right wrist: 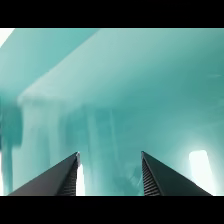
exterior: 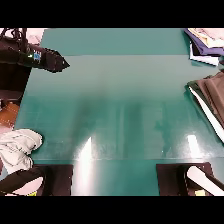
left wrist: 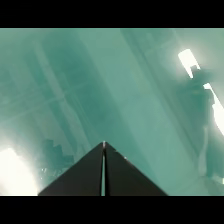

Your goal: Fold the shirts.

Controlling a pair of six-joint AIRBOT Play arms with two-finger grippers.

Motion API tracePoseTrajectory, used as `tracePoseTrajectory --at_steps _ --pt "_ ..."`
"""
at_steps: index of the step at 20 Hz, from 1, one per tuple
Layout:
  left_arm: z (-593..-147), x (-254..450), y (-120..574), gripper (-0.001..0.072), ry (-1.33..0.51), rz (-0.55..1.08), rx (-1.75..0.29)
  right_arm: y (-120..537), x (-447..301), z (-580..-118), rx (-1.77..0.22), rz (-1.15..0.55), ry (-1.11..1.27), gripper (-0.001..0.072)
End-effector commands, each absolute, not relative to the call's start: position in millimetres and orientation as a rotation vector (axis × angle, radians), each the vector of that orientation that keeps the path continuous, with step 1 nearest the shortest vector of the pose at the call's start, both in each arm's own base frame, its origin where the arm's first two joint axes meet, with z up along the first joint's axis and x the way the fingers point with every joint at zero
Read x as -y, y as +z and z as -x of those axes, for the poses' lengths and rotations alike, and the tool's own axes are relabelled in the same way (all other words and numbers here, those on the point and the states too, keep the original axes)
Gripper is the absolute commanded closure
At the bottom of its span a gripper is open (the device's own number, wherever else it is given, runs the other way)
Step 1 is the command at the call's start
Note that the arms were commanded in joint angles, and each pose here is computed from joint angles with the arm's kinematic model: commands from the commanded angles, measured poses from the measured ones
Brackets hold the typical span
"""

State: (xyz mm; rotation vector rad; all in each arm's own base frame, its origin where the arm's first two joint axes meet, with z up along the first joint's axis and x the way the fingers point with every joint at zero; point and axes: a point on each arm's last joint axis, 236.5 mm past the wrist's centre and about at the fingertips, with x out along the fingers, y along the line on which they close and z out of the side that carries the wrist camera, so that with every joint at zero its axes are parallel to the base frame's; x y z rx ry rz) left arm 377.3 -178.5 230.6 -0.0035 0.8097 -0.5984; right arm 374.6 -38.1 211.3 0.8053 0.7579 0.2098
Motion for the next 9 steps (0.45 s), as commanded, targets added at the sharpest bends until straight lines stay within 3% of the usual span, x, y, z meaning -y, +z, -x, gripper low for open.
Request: tracePoseTrajectory --at_steps 1,2,9 --pt "-378 179 231 0.0677 -0.598 0.005 -0.805 222 -51 -373 -0.816 -0.728 0.428 0.0552" --pt "-378 179 231 0.0678 -0.598 0.005 -0.805 222 -66 -372 -0.827 -0.711 0.463 0.0685" --pt "-378 179 231 0.0678 -0.598 0.005 -0.805 225 -106 -368 -0.844 -0.671 0.553 0.0686"
